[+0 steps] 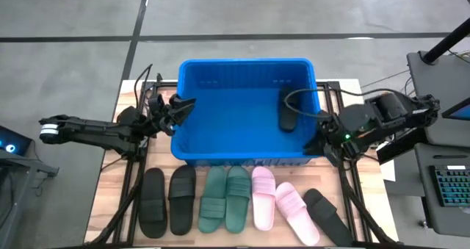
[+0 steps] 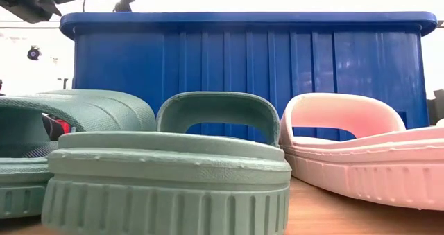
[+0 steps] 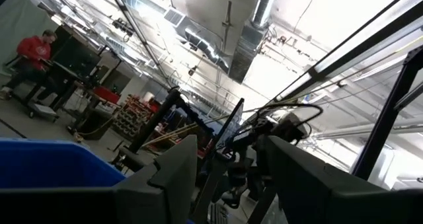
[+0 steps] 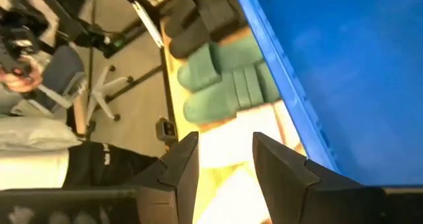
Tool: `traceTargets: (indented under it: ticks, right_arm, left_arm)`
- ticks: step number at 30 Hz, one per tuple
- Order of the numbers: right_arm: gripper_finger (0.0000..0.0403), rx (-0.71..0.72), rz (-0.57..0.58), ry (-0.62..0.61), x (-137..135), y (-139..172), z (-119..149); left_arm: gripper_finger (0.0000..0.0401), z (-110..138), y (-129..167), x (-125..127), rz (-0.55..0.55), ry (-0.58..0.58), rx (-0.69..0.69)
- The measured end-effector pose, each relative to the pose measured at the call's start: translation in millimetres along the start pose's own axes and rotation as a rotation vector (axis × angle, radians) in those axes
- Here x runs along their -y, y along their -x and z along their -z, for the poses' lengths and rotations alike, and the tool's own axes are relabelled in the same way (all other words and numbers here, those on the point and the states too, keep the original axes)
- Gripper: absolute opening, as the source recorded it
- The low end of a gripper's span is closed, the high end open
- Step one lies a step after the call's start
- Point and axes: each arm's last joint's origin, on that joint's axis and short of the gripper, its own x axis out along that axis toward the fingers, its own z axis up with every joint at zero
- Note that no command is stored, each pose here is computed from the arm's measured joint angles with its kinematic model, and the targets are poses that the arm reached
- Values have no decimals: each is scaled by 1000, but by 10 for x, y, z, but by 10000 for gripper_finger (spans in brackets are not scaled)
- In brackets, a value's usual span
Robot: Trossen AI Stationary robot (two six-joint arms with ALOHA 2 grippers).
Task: Pick and place slides into bin
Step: Put the black slipper into the blue bin
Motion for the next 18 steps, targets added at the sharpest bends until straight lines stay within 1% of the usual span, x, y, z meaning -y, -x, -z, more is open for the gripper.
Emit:
traceTargets:
  ticks: [2, 4, 8, 11, 18]
  right_arm:
    - [132, -31, 28, -23, -24, -36, 52]
    - [132, -69, 84, -74, -34, -77, 124]
    - [132, -122, 255, -264, -19, -101, 312]
    - [132, -117, 336, -387, -44, -101, 454]
    - [132, -124, 337, -552, -185, -89, 708]
  left_arm:
    - [169, 5, -2, -3, -1, -1, -2]
    - [169, 6, -2, -3, -1, -1, -3]
    - [169, 23, -6, -11, -2, -2, -12]
    - [169, 38, -13, -18, -3, -4, -19]
    - [169, 64, -19, -32, -10, -7, -30]
